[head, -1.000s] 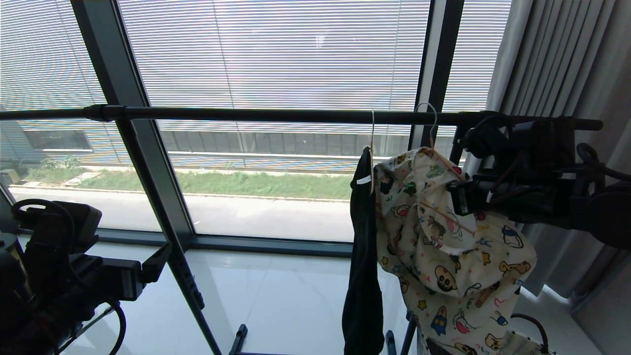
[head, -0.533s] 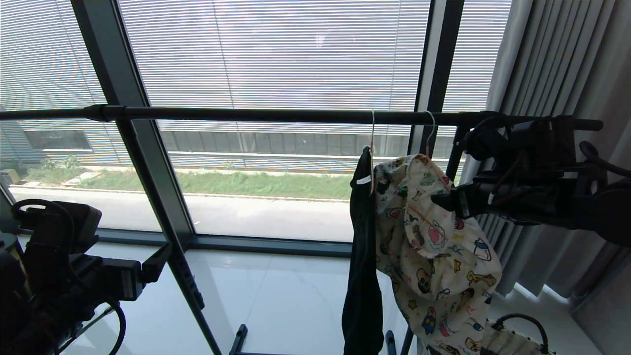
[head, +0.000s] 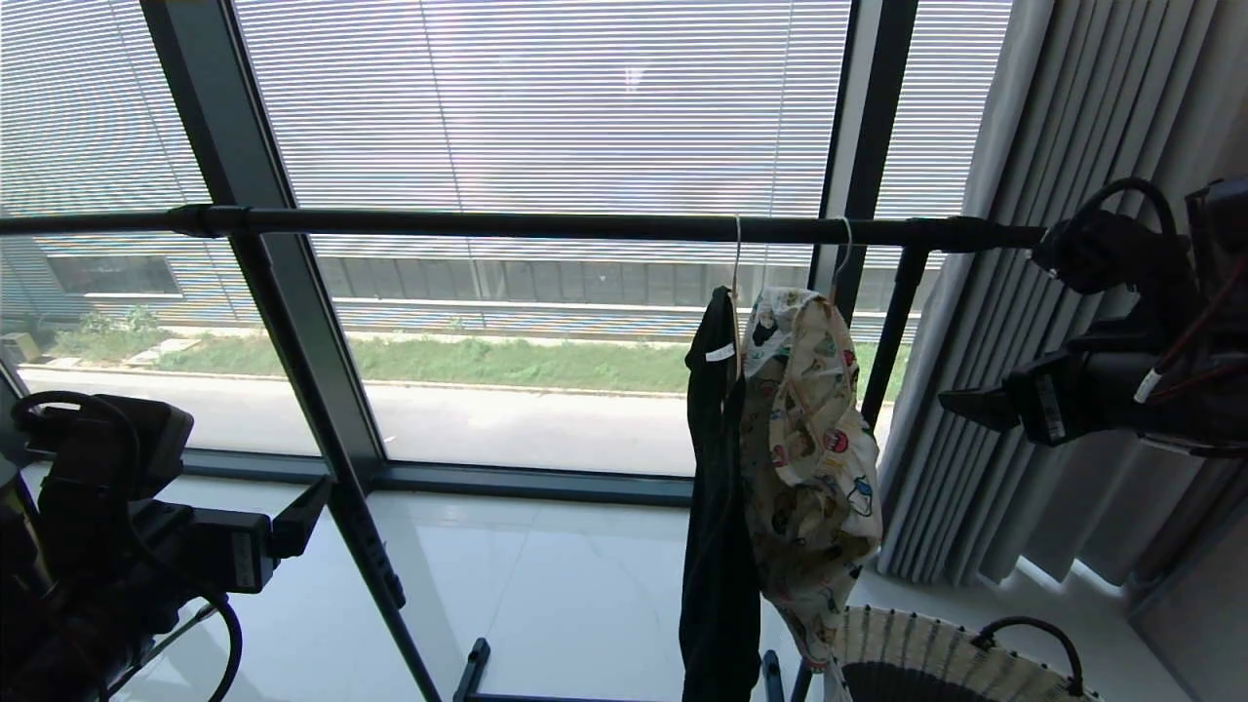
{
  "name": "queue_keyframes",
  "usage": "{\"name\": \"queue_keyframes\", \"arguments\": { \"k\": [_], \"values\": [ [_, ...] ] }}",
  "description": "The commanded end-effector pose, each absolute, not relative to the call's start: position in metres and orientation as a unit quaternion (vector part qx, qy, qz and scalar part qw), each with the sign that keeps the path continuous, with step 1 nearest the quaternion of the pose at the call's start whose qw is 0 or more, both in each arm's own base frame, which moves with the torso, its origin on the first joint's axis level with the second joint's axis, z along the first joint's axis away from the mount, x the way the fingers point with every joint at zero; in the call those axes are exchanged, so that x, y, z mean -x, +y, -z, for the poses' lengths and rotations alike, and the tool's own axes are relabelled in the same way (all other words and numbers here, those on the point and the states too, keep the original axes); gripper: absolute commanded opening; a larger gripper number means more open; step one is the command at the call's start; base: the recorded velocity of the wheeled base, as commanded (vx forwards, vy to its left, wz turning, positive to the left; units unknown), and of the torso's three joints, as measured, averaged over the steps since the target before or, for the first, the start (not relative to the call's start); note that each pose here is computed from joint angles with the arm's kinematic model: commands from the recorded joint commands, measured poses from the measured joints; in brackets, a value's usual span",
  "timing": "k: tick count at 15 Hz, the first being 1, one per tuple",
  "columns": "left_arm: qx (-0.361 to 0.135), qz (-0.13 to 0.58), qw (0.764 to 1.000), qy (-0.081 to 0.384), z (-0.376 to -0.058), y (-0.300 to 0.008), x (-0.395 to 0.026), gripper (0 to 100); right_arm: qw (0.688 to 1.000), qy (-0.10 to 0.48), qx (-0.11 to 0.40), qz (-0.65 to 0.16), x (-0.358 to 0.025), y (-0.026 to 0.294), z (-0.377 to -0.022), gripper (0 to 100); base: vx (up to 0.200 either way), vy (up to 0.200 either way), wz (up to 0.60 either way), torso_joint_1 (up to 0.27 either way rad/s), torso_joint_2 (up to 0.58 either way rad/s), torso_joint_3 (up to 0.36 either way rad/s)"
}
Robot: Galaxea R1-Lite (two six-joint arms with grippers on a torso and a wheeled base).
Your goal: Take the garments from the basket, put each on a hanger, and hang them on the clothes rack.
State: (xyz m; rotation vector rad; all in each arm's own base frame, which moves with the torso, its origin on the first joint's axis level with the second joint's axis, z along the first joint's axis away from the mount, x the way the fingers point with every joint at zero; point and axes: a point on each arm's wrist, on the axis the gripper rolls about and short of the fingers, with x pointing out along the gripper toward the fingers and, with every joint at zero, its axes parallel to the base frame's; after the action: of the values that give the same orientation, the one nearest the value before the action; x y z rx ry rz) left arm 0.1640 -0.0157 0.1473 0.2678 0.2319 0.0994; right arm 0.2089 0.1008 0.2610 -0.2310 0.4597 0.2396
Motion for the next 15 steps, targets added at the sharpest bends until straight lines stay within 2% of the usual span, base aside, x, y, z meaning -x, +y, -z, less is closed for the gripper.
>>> {"name": "queue_keyframes", "arguments": {
  "k": [1, 2, 6, 8, 11, 15],
  "values": [
    [-0.132, -0.053, 0.984, 0.109, -0.149, -0.015, -0.161, 100, 0.965, 0.195, 0.144, -0.098, -0.161, 0.073, -0.275, 100, -0.2, 0.0, 0.0, 0.017, 0.01, -0.002],
    [-0.132, -0.056, 0.984, 0.109, -0.149, -0.015, -0.16, 100, 0.963, 0.191, 0.159, -0.099, -0.153, 0.069, -0.272, 100, -0.2, 0.0, 0.0, 0.002, 0.0, 0.007],
    [-0.133, -0.071, 0.982, 0.11, -0.149, -0.012, -0.159, 100, 0.966, 0.185, 0.162, -0.081, -0.137, 0.055, -0.269, 100, -0.2, 0.0, 0.0, -0.004, 0.0, 0.006],
    [-0.136, -0.085, 0.982, 0.098, -0.154, -0.008, -0.156, 100, 0.963, 0.192, 0.181, -0.056, -0.126, 0.041, -0.259, 100, -0.2, 0.0, 0.0, 0.002, 0.0, 0.002],
    [-0.149, -0.088, 0.98, 0.098, -0.148, -0.005, -0.139, 100, 0.964, 0.192, 0.18, -0.034, -0.111, 0.03, -0.251, 100, -0.2, 0.0, 0.0, 0.002, 0.0, 0.01],
    [-0.149, -0.088, 0.98, 0.097, -0.146, -0.004, -0.133, 100, 0.965, 0.194, 0.175, -0.016, -0.11, 0.025, -0.25, 100, -0.2, 0.0, 0.0, 0.001, 0.0, 0.001]
  ]
}}
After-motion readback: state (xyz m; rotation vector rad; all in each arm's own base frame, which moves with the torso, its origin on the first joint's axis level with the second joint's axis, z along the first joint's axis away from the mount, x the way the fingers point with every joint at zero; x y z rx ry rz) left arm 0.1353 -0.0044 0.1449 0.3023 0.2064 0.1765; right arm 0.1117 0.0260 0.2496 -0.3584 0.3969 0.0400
